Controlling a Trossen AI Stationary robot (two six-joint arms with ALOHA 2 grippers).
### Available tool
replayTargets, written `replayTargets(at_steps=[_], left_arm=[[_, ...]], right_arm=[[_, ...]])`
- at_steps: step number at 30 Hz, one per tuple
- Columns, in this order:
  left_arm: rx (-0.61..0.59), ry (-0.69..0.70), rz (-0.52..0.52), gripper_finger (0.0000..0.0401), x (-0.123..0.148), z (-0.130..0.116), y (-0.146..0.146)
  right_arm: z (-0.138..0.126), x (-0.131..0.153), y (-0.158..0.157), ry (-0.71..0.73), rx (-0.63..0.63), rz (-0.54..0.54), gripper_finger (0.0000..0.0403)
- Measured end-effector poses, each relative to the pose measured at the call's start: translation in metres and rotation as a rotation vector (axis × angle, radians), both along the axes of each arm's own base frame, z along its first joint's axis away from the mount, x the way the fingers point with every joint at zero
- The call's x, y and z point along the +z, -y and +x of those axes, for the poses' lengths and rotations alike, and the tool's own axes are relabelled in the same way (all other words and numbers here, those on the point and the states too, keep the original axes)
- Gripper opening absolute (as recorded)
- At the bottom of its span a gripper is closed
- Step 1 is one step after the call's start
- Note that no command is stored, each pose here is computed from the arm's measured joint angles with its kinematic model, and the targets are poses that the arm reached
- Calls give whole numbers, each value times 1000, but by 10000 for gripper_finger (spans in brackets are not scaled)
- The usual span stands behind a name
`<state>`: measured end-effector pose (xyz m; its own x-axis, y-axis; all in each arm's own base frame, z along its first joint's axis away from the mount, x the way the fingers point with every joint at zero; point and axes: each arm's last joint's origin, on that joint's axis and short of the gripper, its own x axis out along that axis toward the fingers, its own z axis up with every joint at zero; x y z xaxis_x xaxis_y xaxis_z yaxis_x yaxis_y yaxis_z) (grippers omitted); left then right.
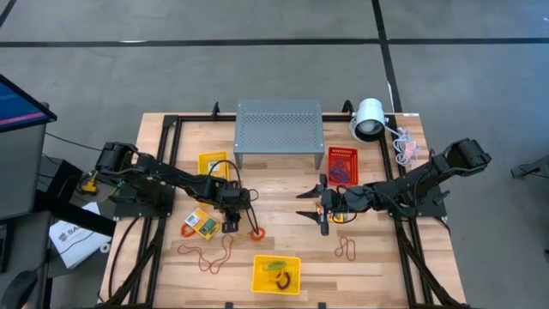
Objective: Pick & Place Office Desk Supplies
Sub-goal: Put the yellow rubber band into the red bin
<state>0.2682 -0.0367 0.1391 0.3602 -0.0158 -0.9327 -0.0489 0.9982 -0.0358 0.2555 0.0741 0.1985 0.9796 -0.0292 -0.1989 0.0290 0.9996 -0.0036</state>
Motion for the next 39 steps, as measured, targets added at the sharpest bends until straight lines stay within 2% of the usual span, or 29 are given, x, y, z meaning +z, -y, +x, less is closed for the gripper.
replayTargets(at_steps=[8, 15, 20, 30, 39], left_arm=[[-11, -84, 15, 195, -20, 3, 3], [-20, -56, 17, 186, -14, 4, 3], [-63, -62, 31, 142, -13, 4, 3], [-110, -62, -27, 8, -13, 5, 5], [-114, -57, -54, 1, -10, 4, 4]], right_arm=[[0, 0, 0, 0, 0, 0, 225], [0, 0, 0, -2, 0, -1, 225], [0, 0, 0, -2, 0, -1, 225], [0, 0, 0, -3, 0, -1, 225], [0, 0, 0, -2, 0, -1, 225]])
